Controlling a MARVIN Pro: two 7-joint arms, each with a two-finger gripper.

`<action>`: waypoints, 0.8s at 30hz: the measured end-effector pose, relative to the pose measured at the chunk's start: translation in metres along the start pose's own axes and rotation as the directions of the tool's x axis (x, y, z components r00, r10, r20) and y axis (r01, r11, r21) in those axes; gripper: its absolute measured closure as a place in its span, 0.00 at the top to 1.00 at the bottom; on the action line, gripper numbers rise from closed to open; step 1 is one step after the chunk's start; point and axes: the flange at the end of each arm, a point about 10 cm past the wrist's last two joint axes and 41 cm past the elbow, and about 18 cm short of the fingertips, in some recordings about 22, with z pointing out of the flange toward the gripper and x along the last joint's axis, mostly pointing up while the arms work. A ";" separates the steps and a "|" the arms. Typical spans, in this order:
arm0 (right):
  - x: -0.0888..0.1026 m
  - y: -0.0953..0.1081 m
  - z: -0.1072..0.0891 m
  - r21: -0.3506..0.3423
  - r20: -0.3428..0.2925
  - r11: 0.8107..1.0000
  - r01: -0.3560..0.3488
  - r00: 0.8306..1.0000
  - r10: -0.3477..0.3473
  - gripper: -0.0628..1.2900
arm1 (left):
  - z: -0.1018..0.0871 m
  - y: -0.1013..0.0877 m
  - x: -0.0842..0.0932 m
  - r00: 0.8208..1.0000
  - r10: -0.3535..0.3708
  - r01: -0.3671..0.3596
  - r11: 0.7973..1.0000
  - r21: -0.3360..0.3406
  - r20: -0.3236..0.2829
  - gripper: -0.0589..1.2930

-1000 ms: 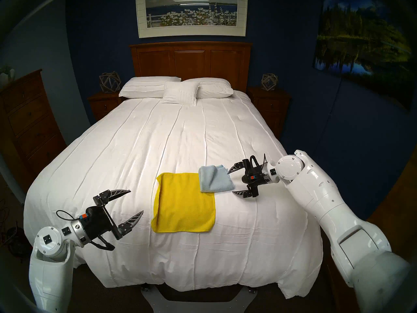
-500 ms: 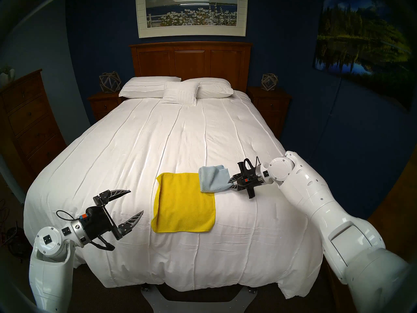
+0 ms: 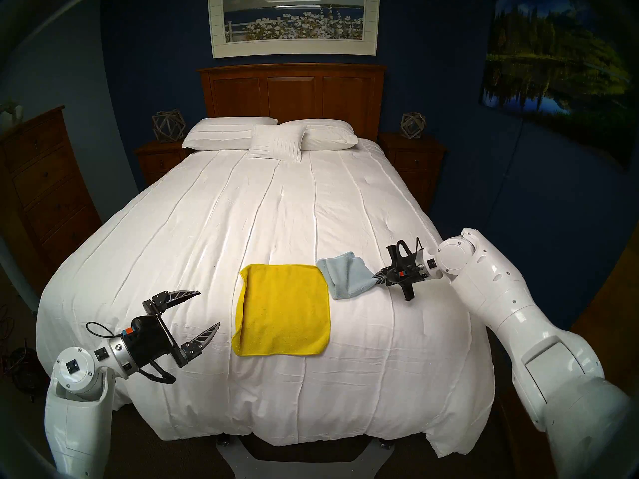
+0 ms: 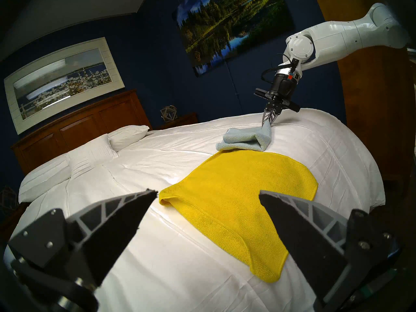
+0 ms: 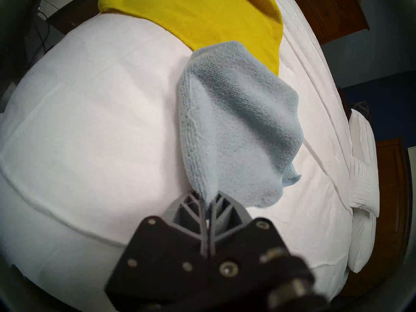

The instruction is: Fold the hand towels twice and stack them up

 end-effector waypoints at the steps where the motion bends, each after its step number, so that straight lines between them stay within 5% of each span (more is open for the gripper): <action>1: -0.006 -0.003 -0.005 0.003 0.015 1.000 -0.002 1.000 0.002 0.03 | 0.000 0.000 0.000 1.000 0.000 0.000 1.000 0.000 0.000 0.98; 11: -0.032 -0.019 -0.037 0.007 0.063 1.000 -0.013 0.998 0.013 0.03 | 0.000 0.000 0.000 1.000 0.000 0.000 1.000 0.000 0.000 0.98; 22: -0.013 -0.023 -0.054 0.014 -0.004 0.999 0.042 0.999 -0.042 0.04 | 0.000 0.000 0.000 1.000 0.000 0.000 1.000 0.000 0.000 0.98; 23: -0.009 -0.022 -0.054 0.014 -0.014 0.998 0.055 0.998 -0.055 0.14 | 0.000 0.000 0.000 1.000 0.000 0.000 1.000 0.000 0.000 0.98; 24: -0.004 -0.021 -0.053 0.014 -0.029 0.997 0.073 0.997 -0.072 0.42 | 0.000 0.000 0.000 1.000 0.000 0.000 1.000 0.000 0.000 0.98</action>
